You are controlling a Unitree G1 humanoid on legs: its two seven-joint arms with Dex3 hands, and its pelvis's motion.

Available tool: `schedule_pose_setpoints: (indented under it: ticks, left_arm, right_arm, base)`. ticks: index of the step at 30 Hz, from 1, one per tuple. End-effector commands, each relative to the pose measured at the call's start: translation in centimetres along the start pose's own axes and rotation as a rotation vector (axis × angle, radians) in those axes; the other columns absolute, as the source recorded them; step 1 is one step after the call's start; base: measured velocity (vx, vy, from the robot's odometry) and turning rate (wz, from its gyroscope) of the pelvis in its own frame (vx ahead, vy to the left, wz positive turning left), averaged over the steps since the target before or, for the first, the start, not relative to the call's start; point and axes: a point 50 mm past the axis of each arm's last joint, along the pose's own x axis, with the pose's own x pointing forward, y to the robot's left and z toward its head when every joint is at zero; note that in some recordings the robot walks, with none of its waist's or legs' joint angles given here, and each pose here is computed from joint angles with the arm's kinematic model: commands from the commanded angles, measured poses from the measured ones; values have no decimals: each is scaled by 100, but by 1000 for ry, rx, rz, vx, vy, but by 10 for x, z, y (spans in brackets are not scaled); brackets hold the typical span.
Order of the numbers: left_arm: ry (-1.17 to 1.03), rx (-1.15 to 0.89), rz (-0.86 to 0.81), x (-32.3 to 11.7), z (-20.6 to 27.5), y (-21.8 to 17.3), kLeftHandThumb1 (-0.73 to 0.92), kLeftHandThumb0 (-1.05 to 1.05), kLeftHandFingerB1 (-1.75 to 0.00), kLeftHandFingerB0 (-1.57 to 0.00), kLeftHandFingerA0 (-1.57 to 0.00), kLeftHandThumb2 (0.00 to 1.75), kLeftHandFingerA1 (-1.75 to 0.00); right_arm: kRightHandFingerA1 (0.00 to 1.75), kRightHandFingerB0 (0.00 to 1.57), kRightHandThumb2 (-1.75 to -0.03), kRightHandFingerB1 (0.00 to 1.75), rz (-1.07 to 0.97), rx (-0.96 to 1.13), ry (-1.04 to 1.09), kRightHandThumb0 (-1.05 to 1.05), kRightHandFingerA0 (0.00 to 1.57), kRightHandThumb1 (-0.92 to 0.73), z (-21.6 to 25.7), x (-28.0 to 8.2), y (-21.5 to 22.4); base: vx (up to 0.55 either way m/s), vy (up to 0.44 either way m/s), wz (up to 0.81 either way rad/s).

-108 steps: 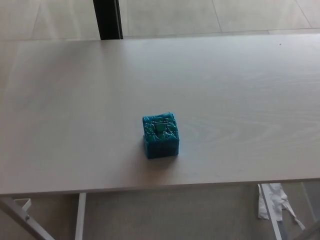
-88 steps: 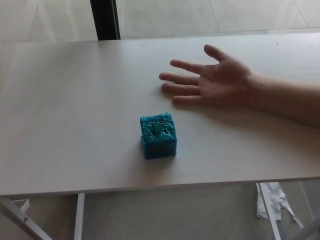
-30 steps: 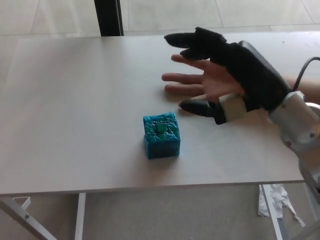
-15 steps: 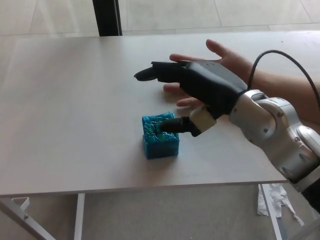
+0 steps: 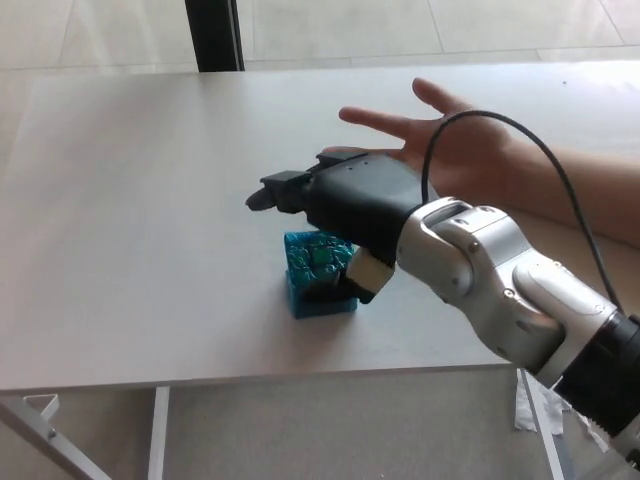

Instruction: The robot uses its right hand to pick up a cube kept in the middle of the desk infront of it and hands it to a person

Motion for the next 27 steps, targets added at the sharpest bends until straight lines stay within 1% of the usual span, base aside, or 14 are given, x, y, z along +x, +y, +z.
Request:
schedule_pose_setpoints:
  ticks: [1, 3, 7, 8, 9, 10, 11, 14, 15, 17, 18, 19, 20, 27]
  left_arm:
    - [-47, 27, -12, 0, 9, 2, 61, -73, -39, -55, -66, 59, -51]
    - [-50, 30, -12, 1, 10, 1, 61, -74, -39, -54, -67, 59, -51]
    - [-56, 3, -21, 1, 10, 0, 60, -74, -40, -52, -64, 59, -53]
    - [-53, 5, -19, 1, 10, -1, 60, -74, -40, -53, -65, 59, -53]
    - [-48, 28, -17, 1, 11, -1, 61, -75, -39, -53, -66, 59, -52]
    - [-51, 35, -25, 1, 11, -1, 62, -75, -40, -51, -65, 59, -53]
    - [-50, 35, -29, 1, 11, -1, 61, -74, -40, -51, -65, 59, -52]
    - [-49, 30, -31, 1, 9, -2, 60, -75, -41, -53, -66, 59, -53]
    - [-47, 34, -31, 1, 9, -2, 61, -76, -40, -53, -67, 59, -53]
    - [-49, 34, -37, 1, 8, -2, 60, -77, -41, -54, -67, 59, -54]
    - [-44, 42, -33, 0, 9, -1, 62, -74, -41, -55, -69, 59, -54]
    - [-44, 42, -33, 0, 9, -1, 62, -75, -42, -55, -69, 59, -55]
    - [-46, 52, -36, 0, 9, -1, 63, -74, -41, -53, -67, 60, -53]
    - [-41, 79, -36, 1, 5, -5, 66, -75, -41, -54, -69, 60, -51]
  right_arm:
    - [36, 7, -97, 38, 115, -111, 156, -91, 1, -53, -10, 5, 4]
    - [31, 6, -100, 30, 157, -137, 182, -98, 0, -59, -12, 5, 3]
    - [48, 6, -97, 34, 198, -187, 212, -89, 5, -50, -13, 5, 5]
    - [51, 5, -60, 36, 219, -190, 226, -95, 4, -64, -12, 6, 6]
    - [51, 4, -60, 36, 233, -195, 238, -96, 4, -63, -12, 6, 7]
    - [57, 0, -97, 29, 241, -215, 246, -87, 6, -49, -11, 6, 9]
    - [60, 8, -92, 31, 249, -248, 253, -98, 12, -52, -11, 6, 12]
    - [62, 5, -94, 26, 249, -299, 274, -97, 18, -54, -10, 6, 17]
    - [64, 4, -85, 45, 231, -299, 274, -79, 24, -45, -10, 5, 19]
    - [67, 8, -84, 48, 166, -304, 270, -71, 32, -44, -10, 4, 25]
    - [126, 31, -59, 40, 47, -254, 251, -49, 66, -63, -11, 2, 31]
    - [164, 26, -67, 46, 45, -254, 252, -34, 72, -83, -11, 2, 31]
    - [152, 46, -66, 43, -52, -264, 221, -33, 86, -69, -11, 0, 35]
    - [156, 39, -66, 42, -86, -220, 242, -33, 76, -69, -12, -5, 56]
  base:
    - [0, 0, 0]
    - [0, 0, 0]
    - [0, 0, 0]
    - [0, 0, 0]
    - [0, 0, 0]
    - [0, 0, 0]
    - [0, 0, 0]
    - [0, 0, 0]
    - [0, 0, 0]
    - [0, 0, 0]
    - [0, 0, 0]
    - [0, 0, 0]
    - [0, 0, 0]
    - [0, 0, 0]
